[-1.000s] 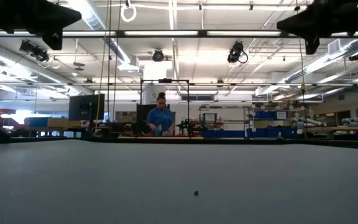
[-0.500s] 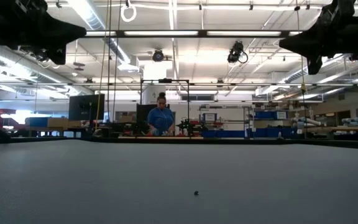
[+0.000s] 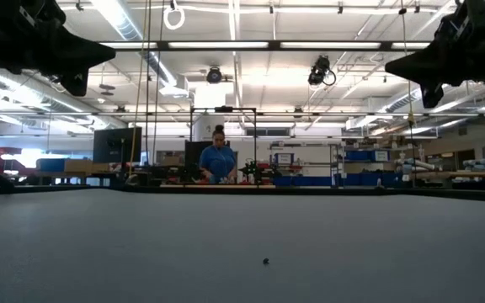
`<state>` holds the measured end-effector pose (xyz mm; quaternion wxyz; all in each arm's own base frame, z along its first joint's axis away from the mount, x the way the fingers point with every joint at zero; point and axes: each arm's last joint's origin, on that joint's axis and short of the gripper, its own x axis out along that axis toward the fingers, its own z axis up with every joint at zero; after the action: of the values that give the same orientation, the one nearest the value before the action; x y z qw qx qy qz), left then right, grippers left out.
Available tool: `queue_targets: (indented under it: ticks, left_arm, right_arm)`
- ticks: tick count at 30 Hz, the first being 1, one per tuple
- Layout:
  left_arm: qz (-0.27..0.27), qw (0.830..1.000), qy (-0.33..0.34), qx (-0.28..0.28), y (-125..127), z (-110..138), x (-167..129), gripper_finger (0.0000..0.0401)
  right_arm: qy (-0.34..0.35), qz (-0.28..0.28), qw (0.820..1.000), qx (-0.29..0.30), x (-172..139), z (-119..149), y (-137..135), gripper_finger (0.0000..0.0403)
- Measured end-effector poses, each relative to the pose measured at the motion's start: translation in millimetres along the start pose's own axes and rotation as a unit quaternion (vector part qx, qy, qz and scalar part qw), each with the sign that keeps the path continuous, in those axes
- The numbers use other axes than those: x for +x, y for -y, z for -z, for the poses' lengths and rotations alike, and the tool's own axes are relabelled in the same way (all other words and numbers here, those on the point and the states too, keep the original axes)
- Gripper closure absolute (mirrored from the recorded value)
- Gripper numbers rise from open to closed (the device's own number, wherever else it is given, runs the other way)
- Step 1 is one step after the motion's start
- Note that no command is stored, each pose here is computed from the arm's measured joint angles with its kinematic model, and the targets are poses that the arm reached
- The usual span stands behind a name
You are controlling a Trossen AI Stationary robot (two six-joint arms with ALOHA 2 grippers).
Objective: Sort flowers into vase by color
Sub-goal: Return to Home Position
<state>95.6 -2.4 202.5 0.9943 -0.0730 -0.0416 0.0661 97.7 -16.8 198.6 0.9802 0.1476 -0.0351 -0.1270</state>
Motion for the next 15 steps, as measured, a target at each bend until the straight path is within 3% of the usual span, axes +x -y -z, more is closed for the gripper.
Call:
queue_targets:
  ticks: [6, 12, 15]
  left_arm:
    - [-0.001, 1.000, -0.005, 0.005, 0, 1, 0, 0.0400]
    - [0.000, 1.000, 0.022, -0.005, -2, 20, 4, 0.0400]
    - [0.002, 1.000, 0.003, -0.017, -2, 27, 4, 0.0400]
  right_arm:
    - [0.010, -0.004, 0.999, 0.030, 4, 26, 7, 0.0393]
    - [-0.002, 0.002, 1.000, 0.023, 4, 28, 8, 0.0393]
    - [-0.010, 0.009, 1.000, 0.022, 4, 30, 10, 0.0393]
